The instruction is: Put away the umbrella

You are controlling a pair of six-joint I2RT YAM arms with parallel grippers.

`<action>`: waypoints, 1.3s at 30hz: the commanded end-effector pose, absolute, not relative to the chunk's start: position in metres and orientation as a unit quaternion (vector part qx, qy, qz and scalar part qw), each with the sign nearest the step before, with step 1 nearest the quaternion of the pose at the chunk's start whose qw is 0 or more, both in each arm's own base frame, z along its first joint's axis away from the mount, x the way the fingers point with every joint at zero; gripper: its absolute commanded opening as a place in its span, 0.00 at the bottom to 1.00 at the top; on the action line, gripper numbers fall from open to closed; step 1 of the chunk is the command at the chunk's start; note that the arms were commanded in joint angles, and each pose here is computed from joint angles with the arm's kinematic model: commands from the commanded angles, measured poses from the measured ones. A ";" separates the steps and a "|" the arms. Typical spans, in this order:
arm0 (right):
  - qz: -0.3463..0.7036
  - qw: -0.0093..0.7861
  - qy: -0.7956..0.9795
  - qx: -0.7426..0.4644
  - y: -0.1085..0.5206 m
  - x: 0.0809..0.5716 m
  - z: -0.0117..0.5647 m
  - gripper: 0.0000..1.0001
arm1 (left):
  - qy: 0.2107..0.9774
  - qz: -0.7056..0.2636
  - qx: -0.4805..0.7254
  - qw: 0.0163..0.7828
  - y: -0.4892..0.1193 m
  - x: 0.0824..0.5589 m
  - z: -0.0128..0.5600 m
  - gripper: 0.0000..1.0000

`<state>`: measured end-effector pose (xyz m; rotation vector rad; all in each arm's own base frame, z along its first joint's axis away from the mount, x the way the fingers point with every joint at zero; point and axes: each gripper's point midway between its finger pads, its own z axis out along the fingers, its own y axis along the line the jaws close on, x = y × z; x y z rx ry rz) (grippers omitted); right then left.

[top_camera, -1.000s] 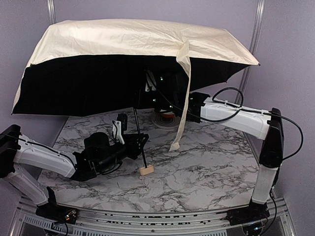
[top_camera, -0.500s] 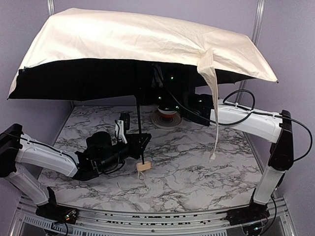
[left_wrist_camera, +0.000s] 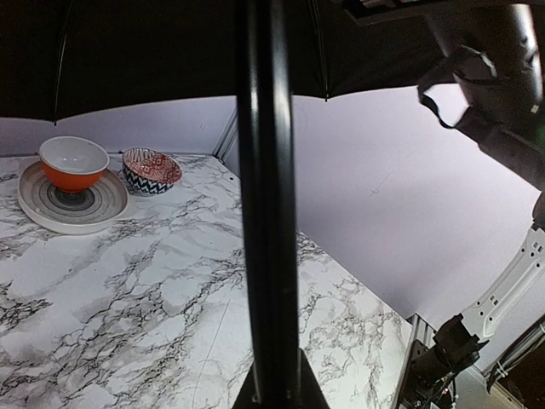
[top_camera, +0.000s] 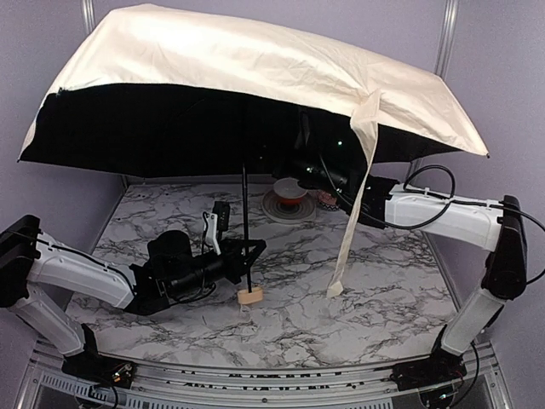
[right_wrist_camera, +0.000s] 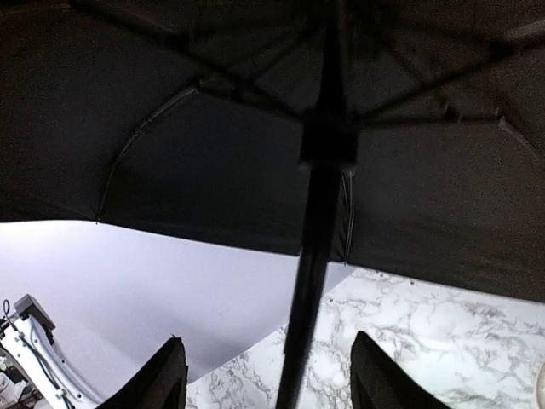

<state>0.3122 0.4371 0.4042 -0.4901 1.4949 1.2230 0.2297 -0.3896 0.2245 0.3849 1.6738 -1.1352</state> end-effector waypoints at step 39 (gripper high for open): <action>0.715 0.519 0.434 -0.177 0.420 0.348 0.480 0.57 | 0.605 -0.560 0.201 0.529 -0.411 0.197 0.264 0.00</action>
